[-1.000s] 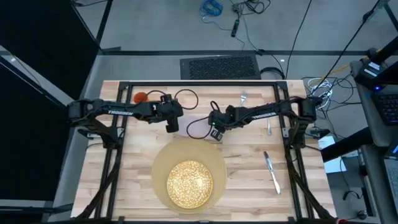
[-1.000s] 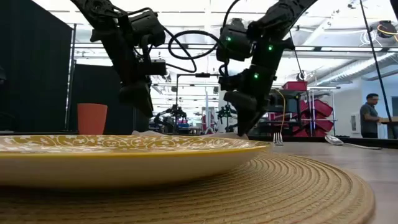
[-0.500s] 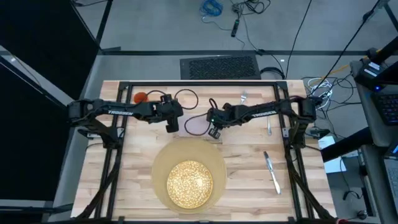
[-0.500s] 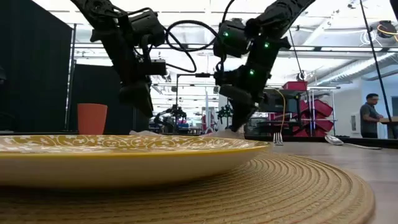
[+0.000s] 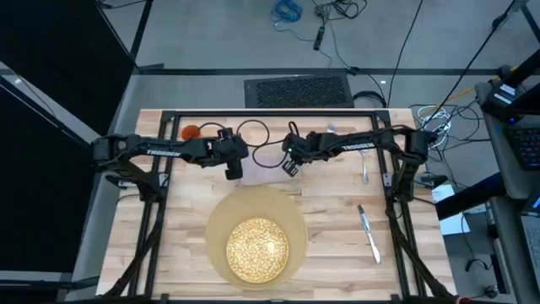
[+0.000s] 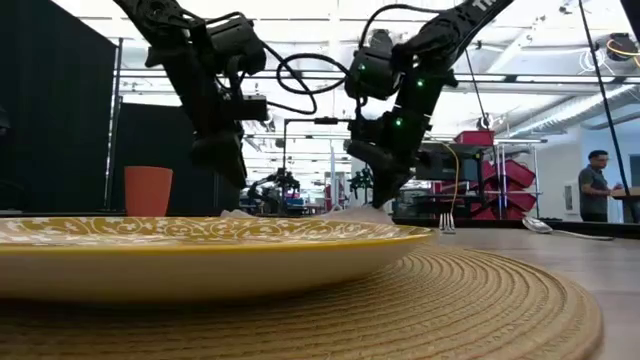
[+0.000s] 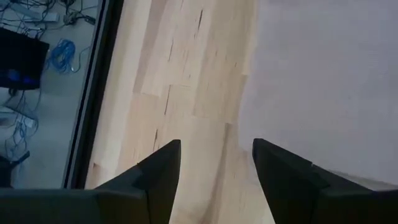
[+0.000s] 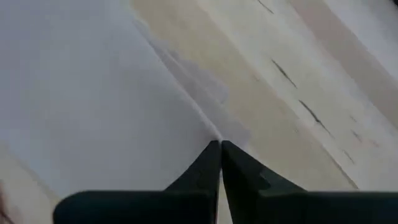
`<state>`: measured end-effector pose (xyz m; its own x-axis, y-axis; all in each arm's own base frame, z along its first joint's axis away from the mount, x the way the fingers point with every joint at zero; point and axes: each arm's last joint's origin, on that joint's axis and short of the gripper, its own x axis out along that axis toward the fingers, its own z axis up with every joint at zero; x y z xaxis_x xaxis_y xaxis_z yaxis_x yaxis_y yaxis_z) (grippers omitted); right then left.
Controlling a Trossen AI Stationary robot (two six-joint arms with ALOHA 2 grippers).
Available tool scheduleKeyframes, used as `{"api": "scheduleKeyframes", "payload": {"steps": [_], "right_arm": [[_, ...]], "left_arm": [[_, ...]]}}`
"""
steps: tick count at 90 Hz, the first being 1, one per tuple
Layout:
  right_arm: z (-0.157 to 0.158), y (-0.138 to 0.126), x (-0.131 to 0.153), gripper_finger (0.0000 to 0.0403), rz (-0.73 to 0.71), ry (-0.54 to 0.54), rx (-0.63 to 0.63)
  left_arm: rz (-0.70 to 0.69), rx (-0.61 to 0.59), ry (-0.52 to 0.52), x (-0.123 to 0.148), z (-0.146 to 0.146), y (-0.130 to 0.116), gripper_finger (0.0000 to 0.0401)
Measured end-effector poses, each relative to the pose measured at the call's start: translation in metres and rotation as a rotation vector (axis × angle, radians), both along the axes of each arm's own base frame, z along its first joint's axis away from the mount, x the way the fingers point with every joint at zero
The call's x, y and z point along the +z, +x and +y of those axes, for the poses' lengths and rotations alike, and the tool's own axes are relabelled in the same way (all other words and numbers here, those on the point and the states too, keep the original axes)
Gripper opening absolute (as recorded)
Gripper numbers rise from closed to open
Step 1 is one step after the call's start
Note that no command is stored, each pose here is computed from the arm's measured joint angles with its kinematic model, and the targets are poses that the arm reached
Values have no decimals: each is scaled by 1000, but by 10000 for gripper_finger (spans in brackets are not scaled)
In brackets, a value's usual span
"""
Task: Set table place
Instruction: Fold the light orange napkin on the table
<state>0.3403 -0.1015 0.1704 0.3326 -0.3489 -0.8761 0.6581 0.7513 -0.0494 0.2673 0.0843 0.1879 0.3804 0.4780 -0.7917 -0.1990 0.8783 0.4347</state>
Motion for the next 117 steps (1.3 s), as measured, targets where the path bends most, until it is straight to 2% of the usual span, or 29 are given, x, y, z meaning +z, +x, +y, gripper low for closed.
{"api": "scheduleKeyframes", "payload": {"steps": [12, 37, 48, 59, 78, 95, 117], "right_arm": [[-3, 0, 0, 37, -9, 15, -2], [-3, 2, 1, 154, -31, 11, 0], [2, 2, 5, 182, -29, -3, 28], [10, 3, 14, 189, -44, -27, 91], [27, -4, 47, 183, -96, -94, 215], [44, -28, 87, 183, -151, -106, 246], [67, -53, 124, 183, -244, -119, 288]], "left_arm": [[0, -2, -3, 0, 0, 0, 188], [-38, -74, -135, -1, -1, 1, 188], [-94, 4, -186, -3, 16, -1, 188], [-126, 91, -224, -7, 38, -6, 188], [-174, 117, -414, -18, 55, -10, 188], [-144, 155, -452, -33, 59, -8, 187], [-189, 161, -488, -44, 62, 1, 187]]}}
